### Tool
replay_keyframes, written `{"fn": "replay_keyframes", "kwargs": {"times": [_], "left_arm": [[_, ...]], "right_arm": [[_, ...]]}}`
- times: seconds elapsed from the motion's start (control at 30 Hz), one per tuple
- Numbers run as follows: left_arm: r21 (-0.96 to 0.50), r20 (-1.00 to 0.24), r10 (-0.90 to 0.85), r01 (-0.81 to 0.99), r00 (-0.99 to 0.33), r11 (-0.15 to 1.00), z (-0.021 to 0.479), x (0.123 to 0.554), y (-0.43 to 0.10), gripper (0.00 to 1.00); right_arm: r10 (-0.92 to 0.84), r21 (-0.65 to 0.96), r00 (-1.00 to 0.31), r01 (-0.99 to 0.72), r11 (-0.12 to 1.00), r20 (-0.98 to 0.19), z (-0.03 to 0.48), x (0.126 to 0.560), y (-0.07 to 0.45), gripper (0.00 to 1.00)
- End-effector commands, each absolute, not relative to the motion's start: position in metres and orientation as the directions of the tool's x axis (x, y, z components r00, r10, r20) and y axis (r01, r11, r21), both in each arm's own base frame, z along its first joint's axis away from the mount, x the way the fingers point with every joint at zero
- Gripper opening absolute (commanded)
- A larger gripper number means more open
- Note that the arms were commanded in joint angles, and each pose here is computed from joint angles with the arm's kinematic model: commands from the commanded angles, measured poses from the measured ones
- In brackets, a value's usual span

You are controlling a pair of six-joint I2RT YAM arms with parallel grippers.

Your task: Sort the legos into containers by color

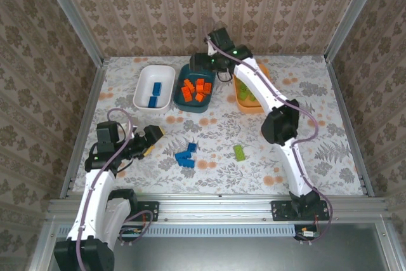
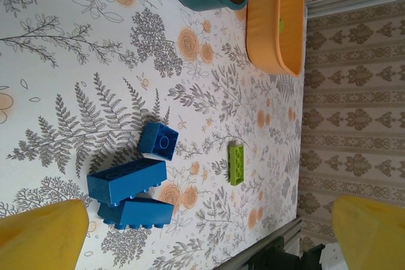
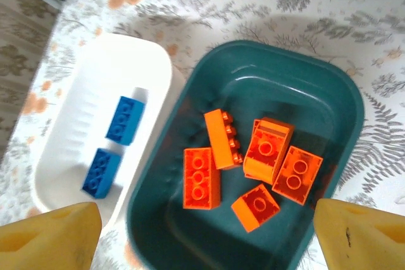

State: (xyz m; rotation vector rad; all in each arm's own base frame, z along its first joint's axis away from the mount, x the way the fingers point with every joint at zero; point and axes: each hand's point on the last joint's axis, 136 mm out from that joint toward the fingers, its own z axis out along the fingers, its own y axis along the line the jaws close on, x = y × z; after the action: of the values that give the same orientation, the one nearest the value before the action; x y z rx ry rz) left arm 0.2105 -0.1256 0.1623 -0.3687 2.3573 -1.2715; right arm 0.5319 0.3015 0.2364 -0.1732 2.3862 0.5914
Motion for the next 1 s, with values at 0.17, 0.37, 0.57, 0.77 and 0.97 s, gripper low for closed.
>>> {"fn": "replay_keyframes", "kwargs": {"times": [0.17,0.37,0.57,0.77,0.97], "left_arm": [[-0.837,-0.259,-0.405,-0.005,-0.877,0.547,0.160,0.212,-0.142,1.00],[-0.828,-0.298,-0.349,0.059,-0.888,0.558,0.158,0.222,-0.162,1.00],[-0.801,-0.324,-0.261,0.116,-0.909,0.588,0.157,0.230,-0.182,1.00],[-0.779,-0.337,-0.245,0.123,-0.909,0.614,0.156,0.237,-0.190,1.00],[-0.777,-0.319,-0.245,0.104,-0.916,0.621,0.147,0.235,-0.194,1.00]], "right_arm": [[-0.053,0.328,-0.771,-0.331,0.885,-0.635,0.282,0.451,0.260,0.89],[-0.034,0.343,-0.804,-0.291,0.893,-0.594,0.268,0.399,0.231,0.89],[-0.067,0.303,-0.886,-0.227,0.925,-0.459,0.221,0.339,0.198,0.89],[-0.112,0.240,-0.950,-0.186,0.953,-0.292,0.163,0.281,0.178,0.87],[-0.175,0.140,-0.968,-0.201,0.970,-0.179,0.112,0.247,0.176,0.86]]}}
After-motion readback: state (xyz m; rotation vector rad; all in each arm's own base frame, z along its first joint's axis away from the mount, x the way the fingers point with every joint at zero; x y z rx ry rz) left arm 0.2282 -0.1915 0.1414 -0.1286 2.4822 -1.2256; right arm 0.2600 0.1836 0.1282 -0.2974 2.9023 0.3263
